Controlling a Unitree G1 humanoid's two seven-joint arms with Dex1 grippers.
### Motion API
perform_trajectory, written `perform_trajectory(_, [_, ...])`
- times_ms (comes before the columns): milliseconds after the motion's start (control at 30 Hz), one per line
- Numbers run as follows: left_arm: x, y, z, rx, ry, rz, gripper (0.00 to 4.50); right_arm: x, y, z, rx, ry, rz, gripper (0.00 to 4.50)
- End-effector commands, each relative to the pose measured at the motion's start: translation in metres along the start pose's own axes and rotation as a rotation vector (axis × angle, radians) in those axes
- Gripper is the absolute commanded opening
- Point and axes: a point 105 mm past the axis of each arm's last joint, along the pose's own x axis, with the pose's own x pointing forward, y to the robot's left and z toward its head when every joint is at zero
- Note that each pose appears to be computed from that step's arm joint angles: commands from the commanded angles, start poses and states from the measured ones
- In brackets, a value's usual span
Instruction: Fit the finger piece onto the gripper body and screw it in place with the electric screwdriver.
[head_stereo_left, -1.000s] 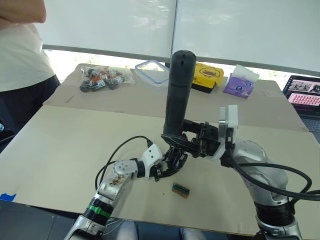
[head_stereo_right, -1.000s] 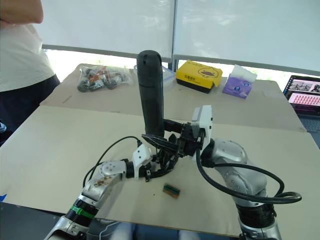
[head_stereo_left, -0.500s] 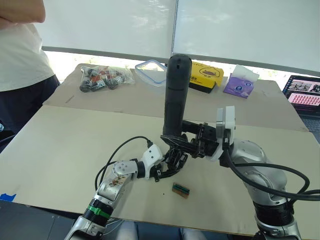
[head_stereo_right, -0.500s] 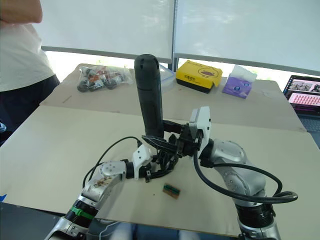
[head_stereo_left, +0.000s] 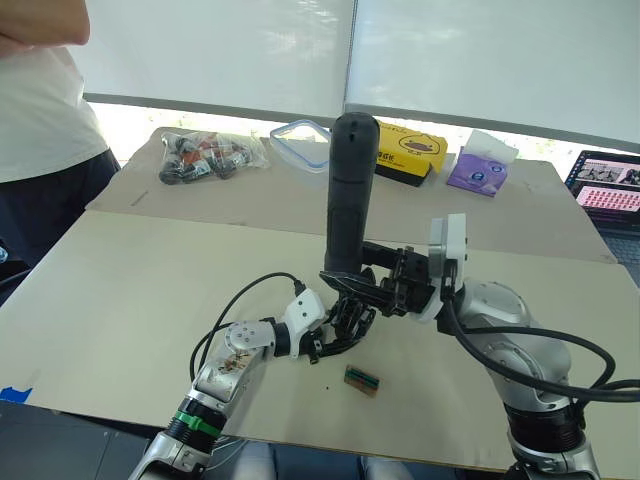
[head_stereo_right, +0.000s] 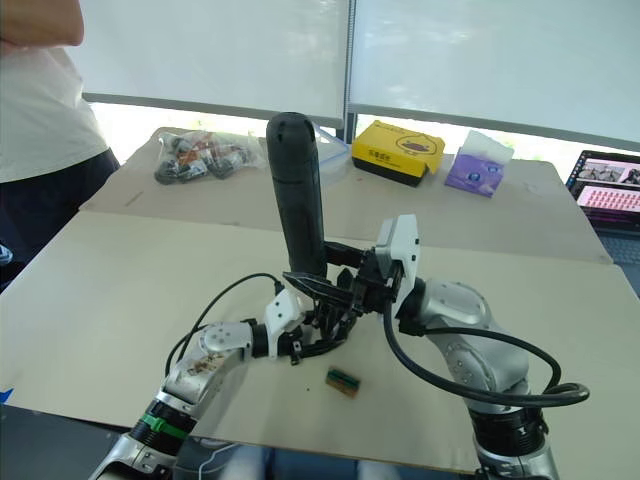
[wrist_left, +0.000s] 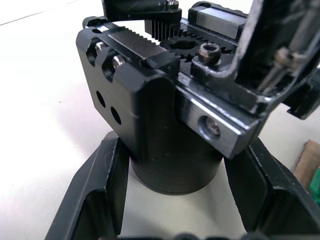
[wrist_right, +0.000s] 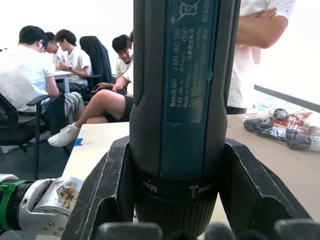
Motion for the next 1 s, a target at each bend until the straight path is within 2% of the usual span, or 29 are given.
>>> perform_trajectory(33, [0.005,-0.017,-0.022,-0.063,0.064,-0.067,2.29,0.0,0.002,0.01,-0.048,-0.054,0.003,1.92])
perform_trajectory(633, [0.004,-0.016,-0.025,-0.059,0.081,-0.054,2.29,-0.009,0.001,-0.034,0.055,0.052,-0.074,1.92])
perform_trajectory(1000, [0.005,-0.013,-0.022,-0.049,0.072,-0.043,2.29,-0.005,-0.001,-0.037,0.019,0.08,-0.073,1.92])
